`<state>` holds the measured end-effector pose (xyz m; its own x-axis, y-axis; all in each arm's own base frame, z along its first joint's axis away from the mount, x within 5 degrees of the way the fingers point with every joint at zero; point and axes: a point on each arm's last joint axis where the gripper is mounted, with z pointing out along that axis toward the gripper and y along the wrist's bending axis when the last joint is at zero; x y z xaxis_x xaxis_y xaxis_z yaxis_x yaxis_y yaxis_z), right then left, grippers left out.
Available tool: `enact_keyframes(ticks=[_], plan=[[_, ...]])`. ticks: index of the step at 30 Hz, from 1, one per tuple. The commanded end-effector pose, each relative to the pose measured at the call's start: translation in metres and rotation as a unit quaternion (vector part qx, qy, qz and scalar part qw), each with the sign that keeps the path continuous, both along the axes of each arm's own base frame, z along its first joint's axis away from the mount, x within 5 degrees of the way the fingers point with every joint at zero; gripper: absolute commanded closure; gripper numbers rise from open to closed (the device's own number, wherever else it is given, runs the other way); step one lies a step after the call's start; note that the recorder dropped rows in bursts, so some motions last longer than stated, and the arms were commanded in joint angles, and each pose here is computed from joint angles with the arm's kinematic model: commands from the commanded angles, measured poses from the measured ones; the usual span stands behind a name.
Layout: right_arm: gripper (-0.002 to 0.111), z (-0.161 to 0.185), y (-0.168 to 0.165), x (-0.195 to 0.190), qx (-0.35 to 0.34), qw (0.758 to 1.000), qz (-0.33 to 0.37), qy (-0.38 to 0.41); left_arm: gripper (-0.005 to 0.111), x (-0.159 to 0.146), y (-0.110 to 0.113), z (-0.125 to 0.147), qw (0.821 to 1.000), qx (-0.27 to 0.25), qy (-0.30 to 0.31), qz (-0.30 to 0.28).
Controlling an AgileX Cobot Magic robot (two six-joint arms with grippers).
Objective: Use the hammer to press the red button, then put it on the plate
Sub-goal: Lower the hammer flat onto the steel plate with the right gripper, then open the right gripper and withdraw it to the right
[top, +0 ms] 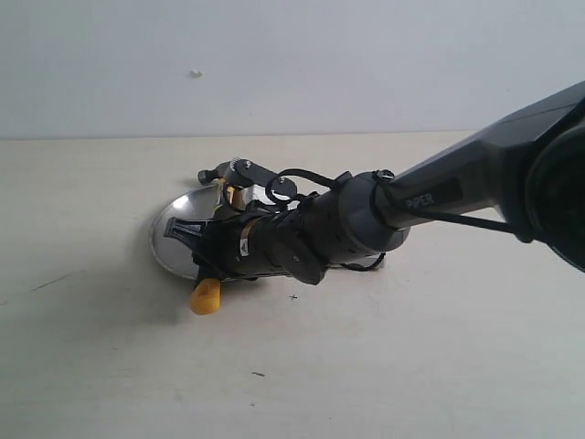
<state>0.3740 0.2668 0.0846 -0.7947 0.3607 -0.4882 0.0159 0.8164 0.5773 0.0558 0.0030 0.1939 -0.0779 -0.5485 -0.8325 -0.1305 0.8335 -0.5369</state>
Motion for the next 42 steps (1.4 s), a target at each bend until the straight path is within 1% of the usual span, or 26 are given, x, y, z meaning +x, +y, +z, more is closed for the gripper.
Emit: enact_keyframes(ticks=[1, 7, 14, 20, 23, 26, 31, 35, 39, 42], plan=[[0.059, 0.009, 0.000, 0.002, -0.002, 1.000, 0.009, -0.015, 0.107, 0.000, 0.000, 0.000, 1.000, 0.004, -0.005, -0.002], [0.057, 0.009, 0.000, 0.002, -0.005, 1.000, 0.009, -0.012, 0.107, 0.000, 0.000, 0.000, 1.000, 0.004, -0.005, -0.002], [0.057, 0.025, -0.005, 0.004, -0.001, 1.000, -0.001, -0.017, 0.107, 0.000, 0.000, 0.000, 1.000, 0.004, -0.005, -0.002], [0.057, 0.039, -0.016, 0.005, -0.035, 0.999, 0.003, -0.009, 0.107, 0.000, 0.000, 0.000, 1.000, 0.004, -0.005, -0.002], [0.058, 0.053, -0.020, 0.004, -0.048, 0.999, 0.010, -0.017, 0.107, 0.000, 0.000, 0.000, 1.000, 0.004, -0.005, -0.002], [0.065, 0.070, -0.023, -0.002, -0.056, 0.997, 0.028, -0.040, 0.107, 0.000, 0.000, 0.000, 1.000, 0.004, -0.005, -0.002], [0.092, 0.101, -0.036, -0.026, -0.065, 0.993, 0.057, -0.084, 0.107, 0.000, 0.000, 0.000, 1.000, 0.004, -0.005, -0.002], [0.107, 0.127, -0.054, -0.055, -0.054, 0.987, 0.071, -0.133, 0.107, 0.000, 0.000, 0.000, 1.000, 0.004, -0.005, -0.002], [0.108, 0.146, -0.079, -0.098, -0.042, 0.973, 0.093, -0.206, 0.107, 0.000, 0.000, 0.000, 1.000, 0.004, -0.005, -0.002], [0.108, 0.144, -0.102, -0.135, -0.042, 0.965, 0.101, -0.237, 0.107, 0.000, 0.000, 0.000, 1.000, 0.004, -0.005, -0.002]])
